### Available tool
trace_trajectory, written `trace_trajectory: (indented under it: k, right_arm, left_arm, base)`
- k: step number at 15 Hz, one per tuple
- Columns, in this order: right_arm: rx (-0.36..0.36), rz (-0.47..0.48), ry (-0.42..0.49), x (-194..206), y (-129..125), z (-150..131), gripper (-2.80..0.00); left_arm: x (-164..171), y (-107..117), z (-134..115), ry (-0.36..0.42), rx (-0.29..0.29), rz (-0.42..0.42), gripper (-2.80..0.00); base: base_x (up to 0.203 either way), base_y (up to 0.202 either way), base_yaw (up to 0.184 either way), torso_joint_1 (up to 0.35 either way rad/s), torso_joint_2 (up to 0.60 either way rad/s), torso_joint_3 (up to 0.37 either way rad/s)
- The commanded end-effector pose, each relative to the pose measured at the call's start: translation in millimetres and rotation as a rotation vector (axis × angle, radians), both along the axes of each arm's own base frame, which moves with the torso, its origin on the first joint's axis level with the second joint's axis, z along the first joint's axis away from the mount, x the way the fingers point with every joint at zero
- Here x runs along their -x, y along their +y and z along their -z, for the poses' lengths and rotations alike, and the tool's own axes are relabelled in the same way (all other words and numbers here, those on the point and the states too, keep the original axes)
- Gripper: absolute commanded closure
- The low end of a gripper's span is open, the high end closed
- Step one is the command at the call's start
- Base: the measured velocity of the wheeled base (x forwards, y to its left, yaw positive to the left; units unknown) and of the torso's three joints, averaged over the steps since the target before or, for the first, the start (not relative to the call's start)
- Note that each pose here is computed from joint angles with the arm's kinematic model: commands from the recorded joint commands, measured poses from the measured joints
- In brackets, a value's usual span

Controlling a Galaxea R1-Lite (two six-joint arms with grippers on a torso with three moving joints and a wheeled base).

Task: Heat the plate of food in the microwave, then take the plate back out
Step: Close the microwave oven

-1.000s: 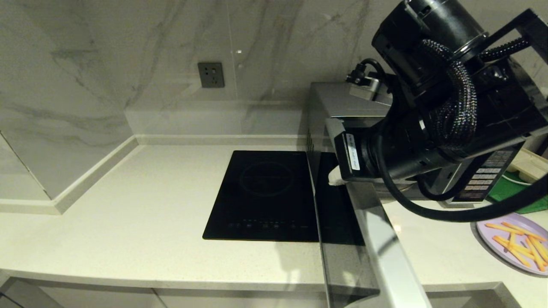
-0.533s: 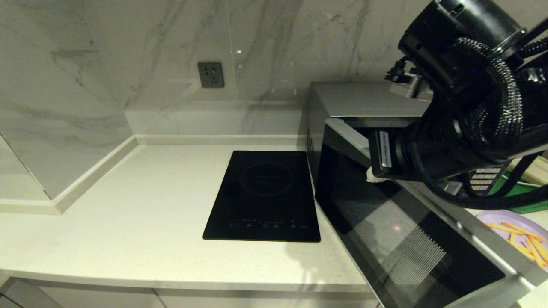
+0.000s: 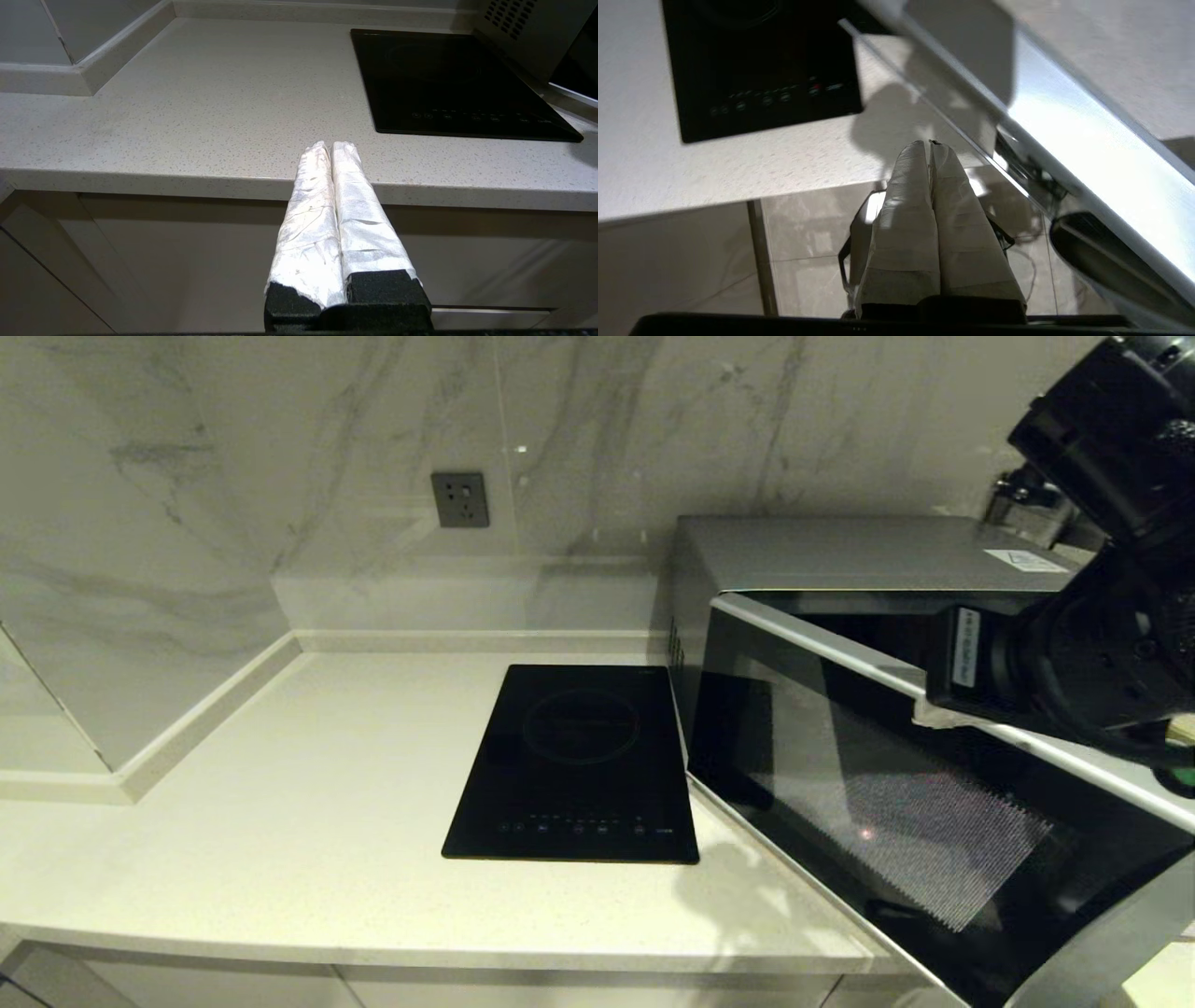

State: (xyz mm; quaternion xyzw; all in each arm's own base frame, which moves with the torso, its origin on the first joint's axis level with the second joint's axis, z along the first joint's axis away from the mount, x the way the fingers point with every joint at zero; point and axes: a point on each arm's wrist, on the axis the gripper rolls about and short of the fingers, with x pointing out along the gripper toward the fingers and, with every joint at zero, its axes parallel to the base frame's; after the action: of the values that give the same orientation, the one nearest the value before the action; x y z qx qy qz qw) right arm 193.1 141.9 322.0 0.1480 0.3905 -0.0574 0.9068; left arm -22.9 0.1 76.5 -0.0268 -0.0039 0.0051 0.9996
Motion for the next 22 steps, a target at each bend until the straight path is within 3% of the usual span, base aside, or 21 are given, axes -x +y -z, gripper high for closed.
trace_trajectory:
  k: [1,7,10,13,17,19,22]
  right_arm:
    - [-0.038,0.104,-0.016,15,-36,-6,0.00]
    - [-0.091,0.399,-0.006,-1,-97,5,0.00]
    - [-0.155,0.429,0.035,-5,-112,14,0.00]
    - [-0.176,0.495,-0.024,-16,-127,13,0.00]
    - [-0.167,0.646,0.004,-47,-159,31,0.00]
    - [-0.228,0.682,-0.028,-74,-181,42,0.00]
    - [-0.328,0.640,-0.012,-95,-197,50,0.00]
  left_arm:
    - [0,0,0,0.000,0.002,0.000,0.00]
    - [0,0,0,0.000,0.000,-0.001,0.00]
    - [0,0,0,0.000,0.001,0.000,0.00]
    - [0,0,0,0.000,0.001,0.000,0.00]
    - [0,0,0,0.000,0.002,0.000,0.00]
    - [0,0,0,0.000,0.001,0.000,0.00]
    - [0,0,0,0.000,0.002,0.000,0.00]
  base:
    - [0.000,0.000,0.000,0.000,0.00,0.000]
    - [0.000,0.000,0.000,0.000,0.00,0.000]
    - [0.000,0.000,0.000,0.000,0.00,0.000]
    - [0.000,0.000,0.000,0.000,0.00,0.000]
    - [0.000,0.000,0.000,0.000,0.00,0.000]
    - [0.000,0.000,0.000,0.000,0.00,0.000]
    - [0.000,0.000,0.000,0.000,0.00,0.000]
